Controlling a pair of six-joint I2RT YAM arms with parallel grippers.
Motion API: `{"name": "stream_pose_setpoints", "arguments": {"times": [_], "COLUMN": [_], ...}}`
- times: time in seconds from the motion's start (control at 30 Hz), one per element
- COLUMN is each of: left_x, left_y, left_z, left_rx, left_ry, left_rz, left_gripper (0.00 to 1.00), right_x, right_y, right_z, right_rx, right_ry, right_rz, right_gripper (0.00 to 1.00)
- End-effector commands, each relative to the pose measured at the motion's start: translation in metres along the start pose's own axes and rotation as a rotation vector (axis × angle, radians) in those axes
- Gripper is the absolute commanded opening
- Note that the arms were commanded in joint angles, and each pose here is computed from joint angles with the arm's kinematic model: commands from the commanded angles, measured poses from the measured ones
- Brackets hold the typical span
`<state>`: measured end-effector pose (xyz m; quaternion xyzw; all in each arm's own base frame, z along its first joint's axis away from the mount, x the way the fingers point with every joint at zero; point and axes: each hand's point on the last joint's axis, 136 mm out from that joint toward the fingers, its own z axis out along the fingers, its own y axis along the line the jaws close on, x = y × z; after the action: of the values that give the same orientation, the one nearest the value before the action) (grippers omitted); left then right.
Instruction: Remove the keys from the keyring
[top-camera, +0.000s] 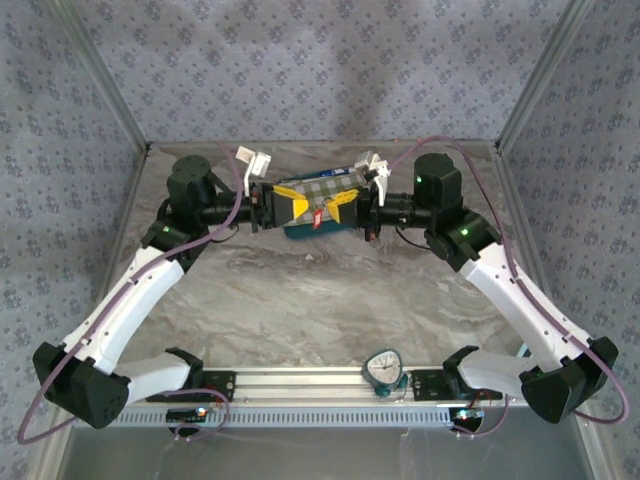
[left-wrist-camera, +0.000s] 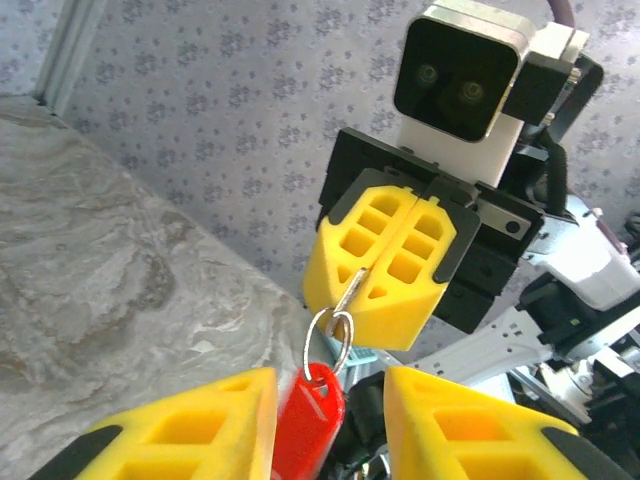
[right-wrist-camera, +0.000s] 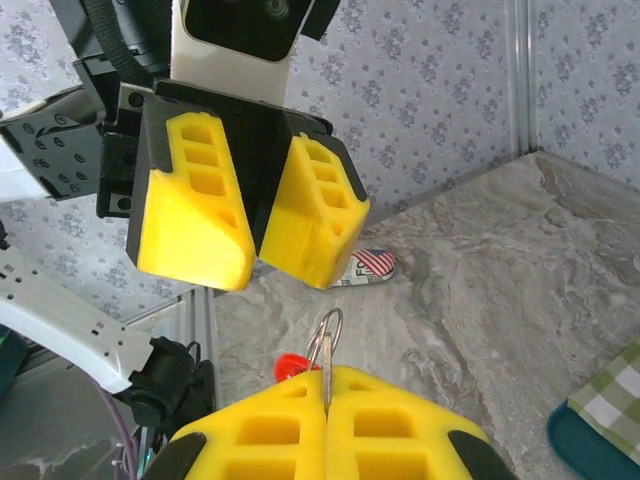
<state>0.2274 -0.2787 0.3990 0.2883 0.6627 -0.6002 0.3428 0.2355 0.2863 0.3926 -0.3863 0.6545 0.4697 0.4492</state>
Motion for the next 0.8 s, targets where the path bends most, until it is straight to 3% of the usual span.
{"name": "stream_pose_setpoints", "arguments": {"times": [0.0,0.47,0.77], "left_x": [-0.007,-0.006,-0.008], "left_y": [-0.025,-0.023,-0.021], "left_z": [0.003,0.012,-0.001], "left_rx": [0.087,0.087,0.04], "left_ry": [0.011,0.029,0.0], "left_rz": [0.058,0.062,0.076], "left_gripper": [0.32,0.35,0.38], "right_x": [-0.004,-0.007,-0.009], "right_y": [0.01,0.018,0.02], "right_z": [-0.004,-0.004,-0.008], "right_rx": [-0.04,-0.064,-0.054], "right_ry": [-0.02,-0.022,-0.022], "right_rz": [-0.024,-0.036,-0.048], "right_gripper": [0.0,0.0,0.0]}}
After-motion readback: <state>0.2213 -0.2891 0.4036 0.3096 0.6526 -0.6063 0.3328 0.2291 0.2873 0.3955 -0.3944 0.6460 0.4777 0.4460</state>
